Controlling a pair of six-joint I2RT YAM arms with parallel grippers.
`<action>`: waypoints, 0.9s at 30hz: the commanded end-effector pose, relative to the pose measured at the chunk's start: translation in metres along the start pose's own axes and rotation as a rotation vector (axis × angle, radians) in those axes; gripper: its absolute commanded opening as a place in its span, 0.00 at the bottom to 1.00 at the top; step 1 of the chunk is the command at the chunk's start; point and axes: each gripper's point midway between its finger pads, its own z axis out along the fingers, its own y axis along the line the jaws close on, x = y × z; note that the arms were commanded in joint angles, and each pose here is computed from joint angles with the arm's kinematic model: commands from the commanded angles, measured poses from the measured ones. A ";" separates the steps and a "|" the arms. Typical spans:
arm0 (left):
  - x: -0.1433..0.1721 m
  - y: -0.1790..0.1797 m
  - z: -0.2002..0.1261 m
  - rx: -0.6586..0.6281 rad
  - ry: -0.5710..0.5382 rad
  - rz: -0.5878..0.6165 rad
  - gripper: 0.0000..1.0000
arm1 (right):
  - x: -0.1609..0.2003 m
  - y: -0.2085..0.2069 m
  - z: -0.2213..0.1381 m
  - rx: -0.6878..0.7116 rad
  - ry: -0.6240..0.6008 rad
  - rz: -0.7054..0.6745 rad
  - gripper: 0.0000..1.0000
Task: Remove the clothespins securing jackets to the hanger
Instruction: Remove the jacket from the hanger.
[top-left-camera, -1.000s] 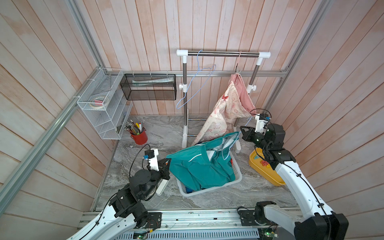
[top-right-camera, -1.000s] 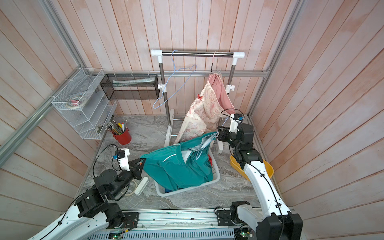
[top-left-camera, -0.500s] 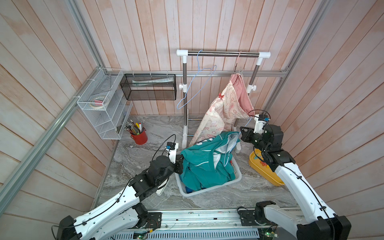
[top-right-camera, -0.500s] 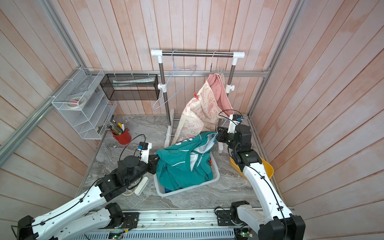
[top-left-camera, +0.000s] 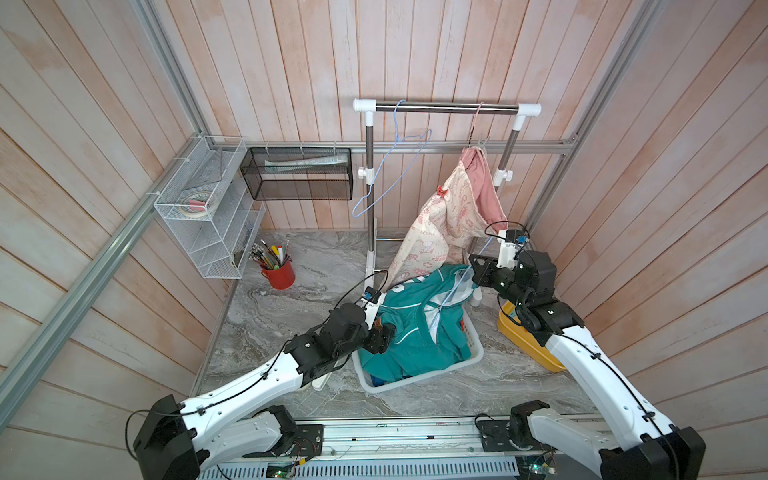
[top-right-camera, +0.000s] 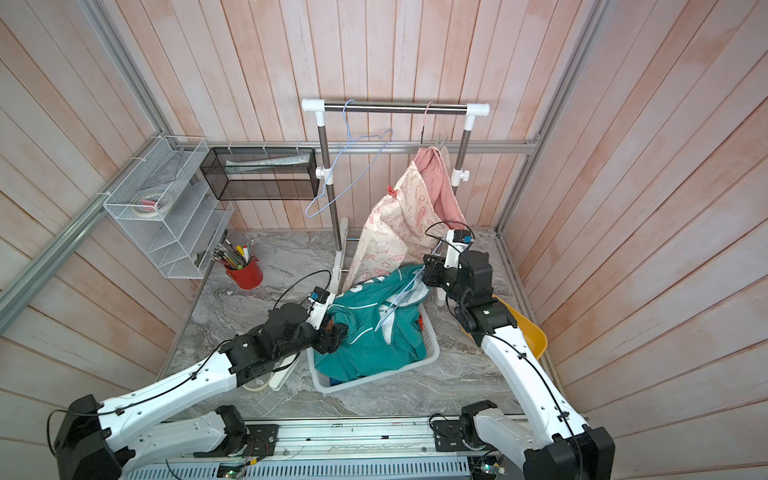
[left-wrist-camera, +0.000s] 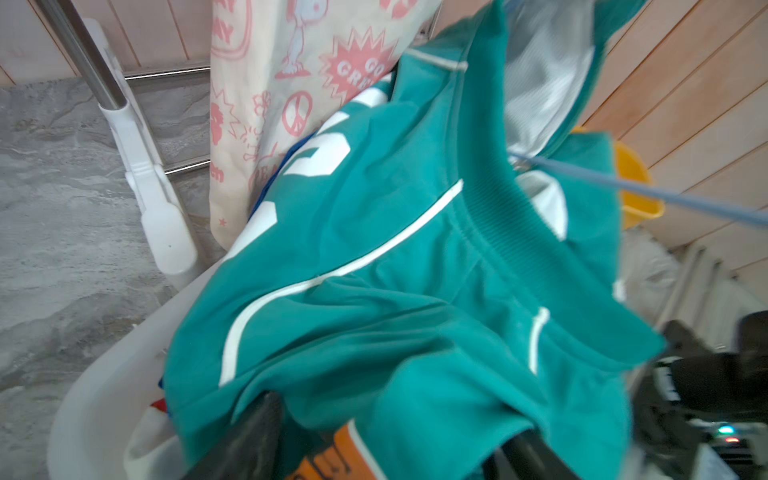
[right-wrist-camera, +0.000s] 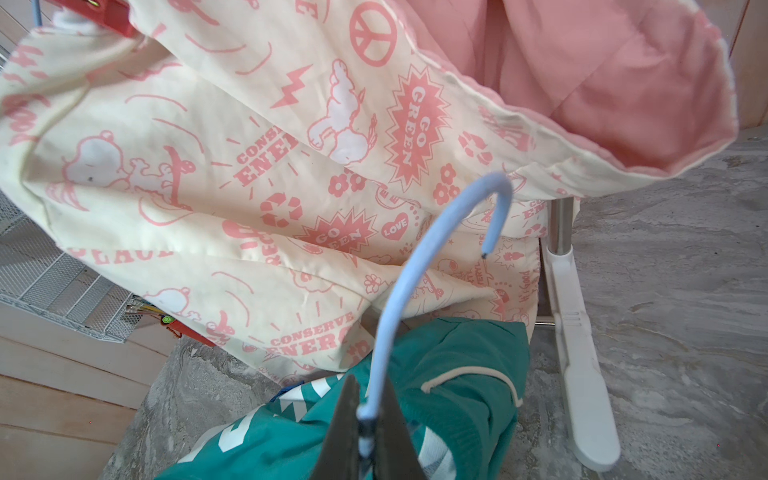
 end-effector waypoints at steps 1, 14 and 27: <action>-0.025 -0.025 -0.037 0.115 -0.044 0.098 0.96 | -0.005 0.006 0.002 -0.015 -0.014 0.007 0.00; -0.056 -0.072 -0.065 0.278 -0.097 0.195 1.00 | -0.002 0.017 0.010 -0.022 -0.007 -0.003 0.00; -0.079 -0.098 -0.018 0.295 -0.038 0.173 0.77 | 0.001 0.021 0.012 -0.016 -0.010 -0.012 0.00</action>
